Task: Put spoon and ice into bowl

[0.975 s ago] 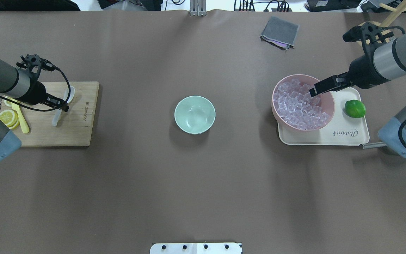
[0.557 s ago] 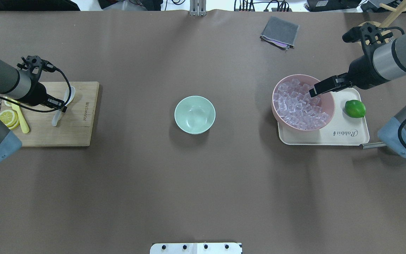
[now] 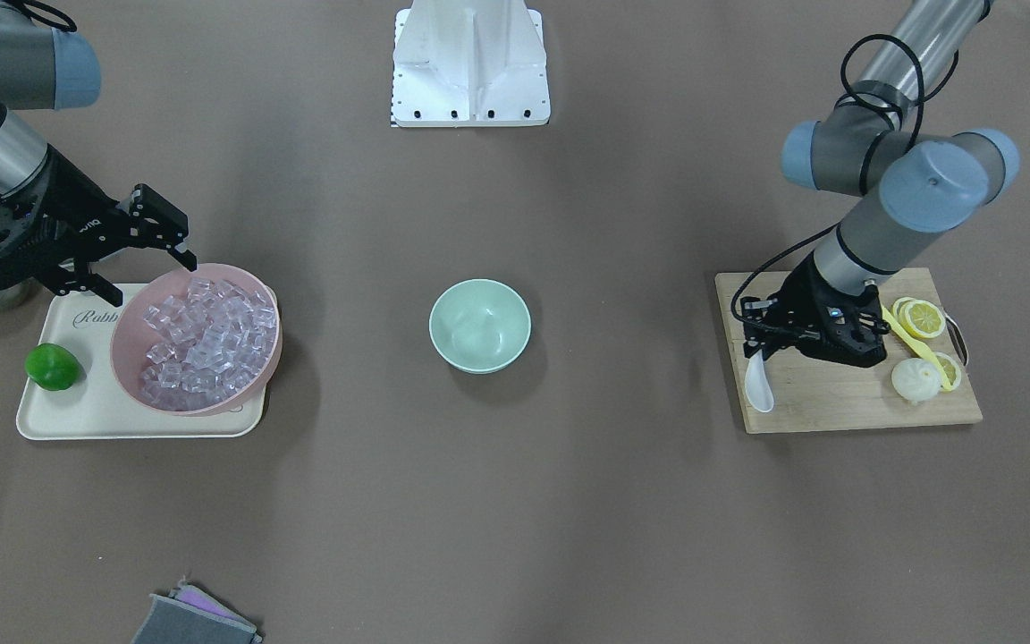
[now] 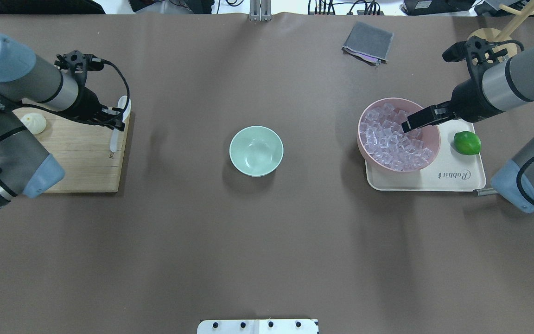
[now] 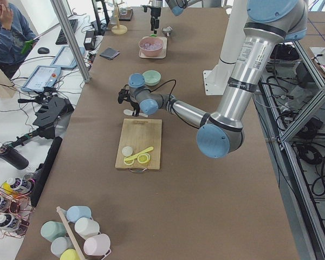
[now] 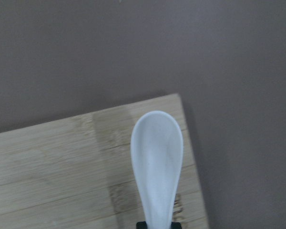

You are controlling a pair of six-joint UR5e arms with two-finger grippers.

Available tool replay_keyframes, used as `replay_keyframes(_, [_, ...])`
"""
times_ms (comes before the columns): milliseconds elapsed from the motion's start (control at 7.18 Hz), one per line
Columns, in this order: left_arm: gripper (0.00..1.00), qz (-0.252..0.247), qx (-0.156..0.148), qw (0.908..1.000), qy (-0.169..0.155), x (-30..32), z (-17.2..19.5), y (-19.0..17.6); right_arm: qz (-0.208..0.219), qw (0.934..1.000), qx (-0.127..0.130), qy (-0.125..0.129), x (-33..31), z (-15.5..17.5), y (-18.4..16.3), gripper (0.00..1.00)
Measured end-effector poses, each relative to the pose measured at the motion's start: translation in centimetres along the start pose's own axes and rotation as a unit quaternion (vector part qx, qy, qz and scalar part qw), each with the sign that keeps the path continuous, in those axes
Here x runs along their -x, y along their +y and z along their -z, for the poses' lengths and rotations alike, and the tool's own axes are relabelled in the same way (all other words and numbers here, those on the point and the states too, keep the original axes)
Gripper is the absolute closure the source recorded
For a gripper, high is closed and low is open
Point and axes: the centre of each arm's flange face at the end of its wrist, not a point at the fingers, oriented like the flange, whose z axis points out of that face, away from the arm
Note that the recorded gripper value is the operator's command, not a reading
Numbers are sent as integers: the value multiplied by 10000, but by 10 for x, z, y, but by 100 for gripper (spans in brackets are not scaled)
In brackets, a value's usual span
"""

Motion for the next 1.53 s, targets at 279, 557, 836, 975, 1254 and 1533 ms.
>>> replay_keyframes(279, [100, 529, 74, 9985, 99, -105, 12, -3, 93, 9999, -18, 97, 10, -15, 0, 3])
replay_keyframes(557, [100, 771, -25, 9969, 136, -192, 3, 20, 111, 9998, 8, 155, 13, -28, -3, 4])
replay_keyframes(836, [87, 907, -151, 9956, 174, -250, -13, 39, 126, 9997, 30, 230, 14, -39, -2, 5])
replay_keyframes(975, [16, 1006, -199, 9945, 188, -271, -18, 44, 142, 9996, 30, 253, 16, -43, -3, 6])
replay_keyframes(1254, [3, 1192, -349, 9921, 194, -302, -27, 53, 136, 9993, 53, 337, 14, -53, -2, 10])
replay_keyframes(1533, [3, 1247, -432, 9910, 212, -315, -26, 54, 107, 9991, 93, 403, 9, -62, -4, 13])
